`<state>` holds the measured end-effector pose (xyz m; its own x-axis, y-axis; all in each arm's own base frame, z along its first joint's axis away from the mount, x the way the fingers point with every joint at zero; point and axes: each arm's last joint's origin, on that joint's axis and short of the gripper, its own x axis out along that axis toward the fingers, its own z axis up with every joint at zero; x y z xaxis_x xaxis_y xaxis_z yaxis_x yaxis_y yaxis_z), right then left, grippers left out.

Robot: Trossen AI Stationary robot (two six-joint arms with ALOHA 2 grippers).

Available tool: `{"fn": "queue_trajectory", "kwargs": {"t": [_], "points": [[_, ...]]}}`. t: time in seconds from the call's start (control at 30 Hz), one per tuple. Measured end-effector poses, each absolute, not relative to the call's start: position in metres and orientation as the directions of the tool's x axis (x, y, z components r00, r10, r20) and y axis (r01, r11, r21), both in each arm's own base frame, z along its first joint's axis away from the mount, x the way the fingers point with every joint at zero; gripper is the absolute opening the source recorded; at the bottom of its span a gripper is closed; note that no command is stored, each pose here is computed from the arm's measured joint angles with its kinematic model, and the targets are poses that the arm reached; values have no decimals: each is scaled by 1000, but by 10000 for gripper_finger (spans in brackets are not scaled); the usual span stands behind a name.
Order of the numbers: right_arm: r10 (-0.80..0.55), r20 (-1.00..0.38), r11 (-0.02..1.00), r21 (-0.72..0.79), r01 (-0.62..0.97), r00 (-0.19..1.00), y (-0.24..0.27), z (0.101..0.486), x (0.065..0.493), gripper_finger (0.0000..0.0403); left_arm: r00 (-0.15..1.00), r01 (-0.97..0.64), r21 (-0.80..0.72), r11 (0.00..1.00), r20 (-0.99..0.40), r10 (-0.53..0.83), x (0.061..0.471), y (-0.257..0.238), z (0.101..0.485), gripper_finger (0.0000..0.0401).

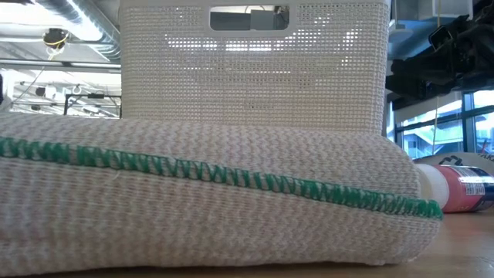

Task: Pick & place medical supplies in basket/bin
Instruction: Put the bottom white medicine bottle into the white bin

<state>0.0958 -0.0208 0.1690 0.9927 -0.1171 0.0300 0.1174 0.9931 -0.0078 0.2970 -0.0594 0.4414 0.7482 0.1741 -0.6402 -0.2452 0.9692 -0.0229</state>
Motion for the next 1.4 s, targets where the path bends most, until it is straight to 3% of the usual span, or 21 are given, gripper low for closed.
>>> {"fn": "queue_trajectory", "kwargs": {"t": [0.27, 0.53, 0.9, 1.4], "points": [[-117, 30, 993, -5, 117, 993, -21, 169, 96, 299, 603, -389, 54, 920, -740, 299, 322, 44, 416, 162], [-117, 30, 993, -5, 117, 993, -21, 169, 96, 299, 347, -411, 106, 906, -900, 263, 352, 101, 352, 160], [-117, 30, 993, -5, 117, 993, -21, 169, 96, 299, 157, -426, 106, 899, -969, 189, 385, 132, 280, 160], [-117, 30, 993, -5, 117, 993, -21, 169, 96, 299, 86, -464, 106, 880, -983, 164, 397, 141, 246, 163]]}}
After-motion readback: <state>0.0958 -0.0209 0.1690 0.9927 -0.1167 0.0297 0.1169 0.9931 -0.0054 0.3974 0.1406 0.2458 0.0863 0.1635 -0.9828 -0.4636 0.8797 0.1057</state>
